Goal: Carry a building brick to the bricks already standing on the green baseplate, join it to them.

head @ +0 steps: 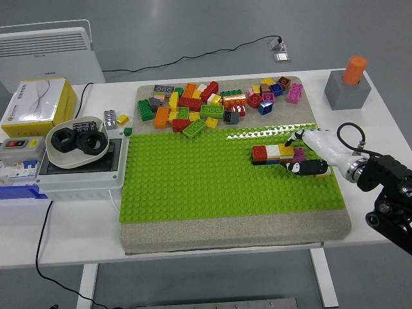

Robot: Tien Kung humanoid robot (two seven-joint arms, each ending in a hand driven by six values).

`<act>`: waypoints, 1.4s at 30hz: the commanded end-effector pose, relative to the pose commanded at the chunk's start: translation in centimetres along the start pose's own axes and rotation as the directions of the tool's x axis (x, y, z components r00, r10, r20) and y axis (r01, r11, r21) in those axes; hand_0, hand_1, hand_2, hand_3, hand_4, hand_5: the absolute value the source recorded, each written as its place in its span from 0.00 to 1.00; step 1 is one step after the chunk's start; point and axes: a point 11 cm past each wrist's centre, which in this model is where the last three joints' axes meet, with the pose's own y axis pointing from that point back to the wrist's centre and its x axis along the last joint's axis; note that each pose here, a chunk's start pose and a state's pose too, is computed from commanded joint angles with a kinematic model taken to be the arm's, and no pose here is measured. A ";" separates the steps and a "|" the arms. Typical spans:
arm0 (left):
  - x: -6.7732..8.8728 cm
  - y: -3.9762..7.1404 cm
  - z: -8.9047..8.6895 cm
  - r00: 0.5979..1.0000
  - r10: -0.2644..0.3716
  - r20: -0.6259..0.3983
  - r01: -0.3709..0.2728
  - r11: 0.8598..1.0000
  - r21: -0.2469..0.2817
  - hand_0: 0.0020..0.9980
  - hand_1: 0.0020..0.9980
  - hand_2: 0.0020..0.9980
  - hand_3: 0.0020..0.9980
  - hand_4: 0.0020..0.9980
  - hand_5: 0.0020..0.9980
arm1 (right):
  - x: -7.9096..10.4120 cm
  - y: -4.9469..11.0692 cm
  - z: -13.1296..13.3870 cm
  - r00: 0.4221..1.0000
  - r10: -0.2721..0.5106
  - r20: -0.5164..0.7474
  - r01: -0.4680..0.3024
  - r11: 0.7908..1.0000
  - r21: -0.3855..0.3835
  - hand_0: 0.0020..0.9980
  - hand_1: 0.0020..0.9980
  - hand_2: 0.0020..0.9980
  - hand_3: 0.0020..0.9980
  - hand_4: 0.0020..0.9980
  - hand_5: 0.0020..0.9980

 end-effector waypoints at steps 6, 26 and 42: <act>0.0 0.0 -0.1 1.000 -0.001 0.002 0.001 1.000 0.002 0.70 0.63 0.69 0.78 0.86 1.00 | -0.4 -0.1 0.2 1.000 -0.015 0.004 0.015 1.000 -0.007 0.89 0.85 0.85 0.65 0.73 0.55; 0.0 0.0 0.0 1.000 0.000 0.000 0.000 1.000 0.000 0.70 0.63 0.69 0.78 0.85 1.00 | -0.8 -0.1 0.1 1.000 -0.027 0.009 0.027 1.000 0.000 0.89 0.85 0.85 0.65 0.71 0.53; 0.0 0.0 0.1 1.000 0.001 -0.005 -0.001 1.000 -0.002 0.70 0.63 0.69 0.78 0.85 1.00 | 1.2 1.1 -0.2 0.968 0.096 0.231 -0.112 0.992 0.057 0.87 0.84 0.83 0.66 0.76 0.25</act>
